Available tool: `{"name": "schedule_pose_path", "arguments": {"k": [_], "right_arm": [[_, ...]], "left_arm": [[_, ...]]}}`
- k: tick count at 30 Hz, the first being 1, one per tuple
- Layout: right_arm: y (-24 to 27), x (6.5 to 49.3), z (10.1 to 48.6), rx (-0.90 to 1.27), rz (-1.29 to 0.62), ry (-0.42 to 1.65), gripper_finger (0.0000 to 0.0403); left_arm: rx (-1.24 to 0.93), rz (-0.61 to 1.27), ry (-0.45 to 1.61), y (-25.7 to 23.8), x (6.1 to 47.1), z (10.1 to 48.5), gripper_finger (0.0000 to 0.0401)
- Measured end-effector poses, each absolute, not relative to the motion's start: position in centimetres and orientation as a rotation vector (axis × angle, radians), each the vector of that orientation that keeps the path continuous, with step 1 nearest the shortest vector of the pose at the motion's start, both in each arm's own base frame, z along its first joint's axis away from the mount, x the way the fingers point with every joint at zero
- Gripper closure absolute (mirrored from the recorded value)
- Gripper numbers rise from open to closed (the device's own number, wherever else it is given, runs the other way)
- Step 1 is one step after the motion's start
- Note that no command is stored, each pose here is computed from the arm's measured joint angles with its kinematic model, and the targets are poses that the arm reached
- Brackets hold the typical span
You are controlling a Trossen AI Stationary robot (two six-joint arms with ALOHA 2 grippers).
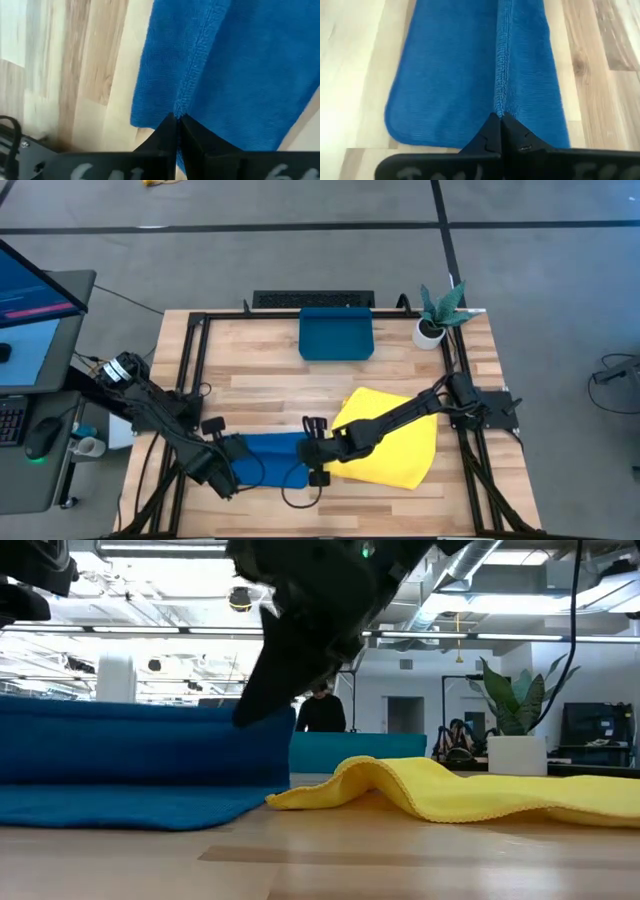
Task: Roll microfiber towels into tight, uniform cylinder then place into a basket
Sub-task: Roll the blue microfiber cloth
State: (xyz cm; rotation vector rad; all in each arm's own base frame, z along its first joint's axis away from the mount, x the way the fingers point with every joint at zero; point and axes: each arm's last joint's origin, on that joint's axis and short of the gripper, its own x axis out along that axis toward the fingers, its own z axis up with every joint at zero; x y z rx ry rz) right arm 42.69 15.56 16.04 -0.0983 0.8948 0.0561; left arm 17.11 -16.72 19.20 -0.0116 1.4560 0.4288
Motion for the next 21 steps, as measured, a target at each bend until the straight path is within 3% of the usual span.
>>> {"name": "schedule_pose_path", "arguments": {"k": [9,21], "right_arm": [[15.2,43.2,16.4,-0.031,0.032,0.854,0.0393],[16.7,43.1,15.9,0.029,0.163,0.861,0.0393]], "left_arm": [[0.055,0.513,1.515,-15.9,16.3,19.5,0.0399],[-0.124,0.37,1.537,-17.8,16.5,19.1,0.0399]]}}
